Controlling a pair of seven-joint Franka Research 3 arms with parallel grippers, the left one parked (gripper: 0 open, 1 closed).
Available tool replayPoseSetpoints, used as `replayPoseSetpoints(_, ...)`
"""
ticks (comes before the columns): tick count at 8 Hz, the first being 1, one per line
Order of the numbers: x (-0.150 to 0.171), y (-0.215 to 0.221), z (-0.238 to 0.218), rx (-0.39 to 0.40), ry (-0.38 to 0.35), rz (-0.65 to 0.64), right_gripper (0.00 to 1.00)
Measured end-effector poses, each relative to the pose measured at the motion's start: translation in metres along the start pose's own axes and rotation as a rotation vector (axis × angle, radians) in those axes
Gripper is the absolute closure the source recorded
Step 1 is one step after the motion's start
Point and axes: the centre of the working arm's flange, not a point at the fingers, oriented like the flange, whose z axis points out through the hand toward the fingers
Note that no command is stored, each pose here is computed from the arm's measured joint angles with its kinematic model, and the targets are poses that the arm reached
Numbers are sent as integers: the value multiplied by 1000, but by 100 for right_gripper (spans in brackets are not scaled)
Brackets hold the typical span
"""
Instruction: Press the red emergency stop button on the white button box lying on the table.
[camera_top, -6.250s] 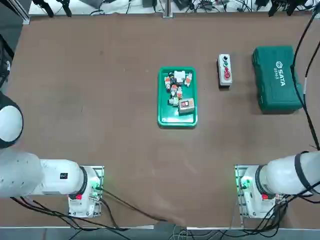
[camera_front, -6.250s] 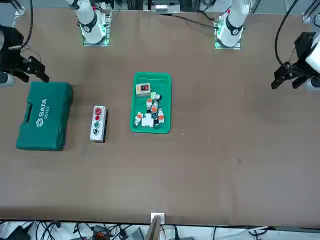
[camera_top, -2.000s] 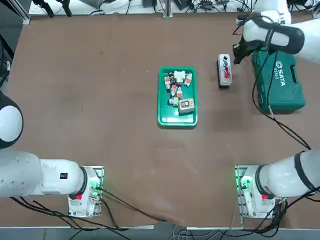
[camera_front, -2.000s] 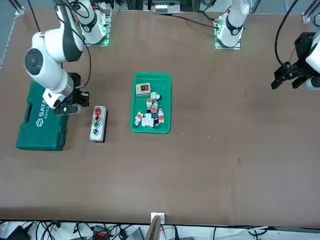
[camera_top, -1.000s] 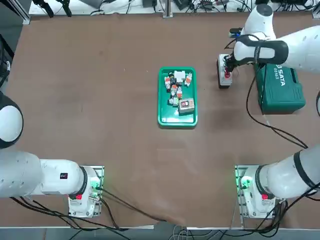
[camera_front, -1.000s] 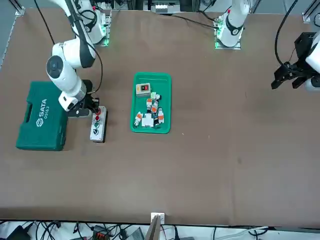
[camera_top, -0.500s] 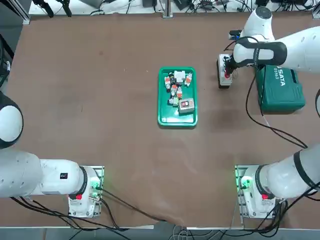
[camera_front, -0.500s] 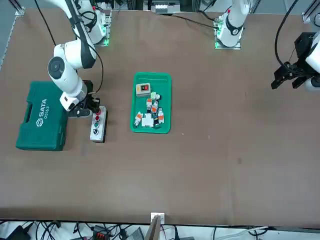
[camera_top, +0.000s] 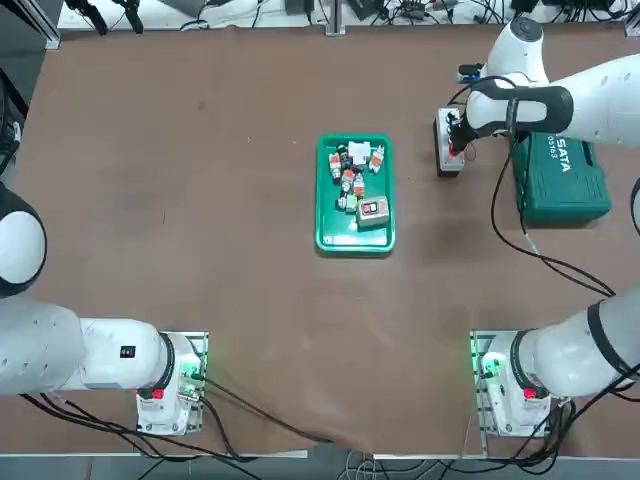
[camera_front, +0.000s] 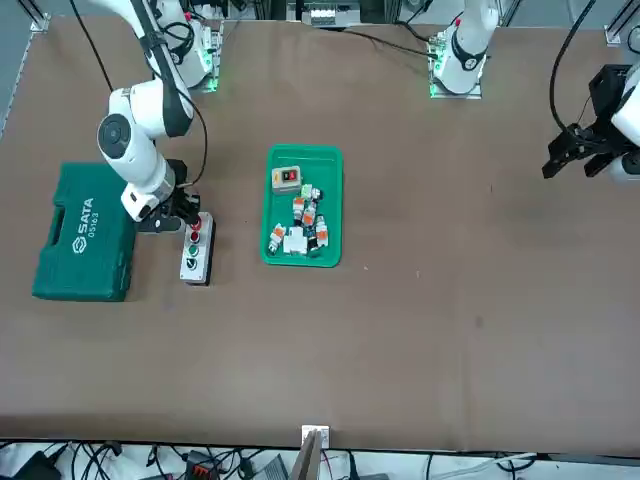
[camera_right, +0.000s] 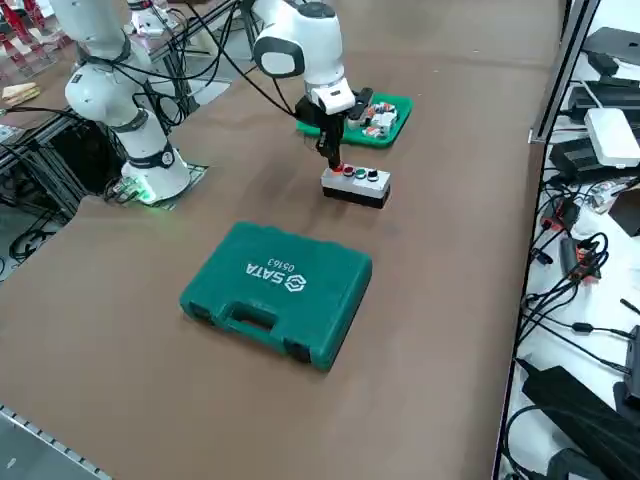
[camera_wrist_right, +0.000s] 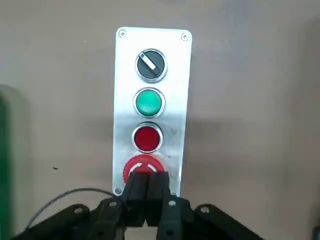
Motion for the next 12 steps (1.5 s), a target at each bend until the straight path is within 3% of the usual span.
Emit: replayPoseSetpoints(12, -1, 0, 8, 6, 45, 3, 98)
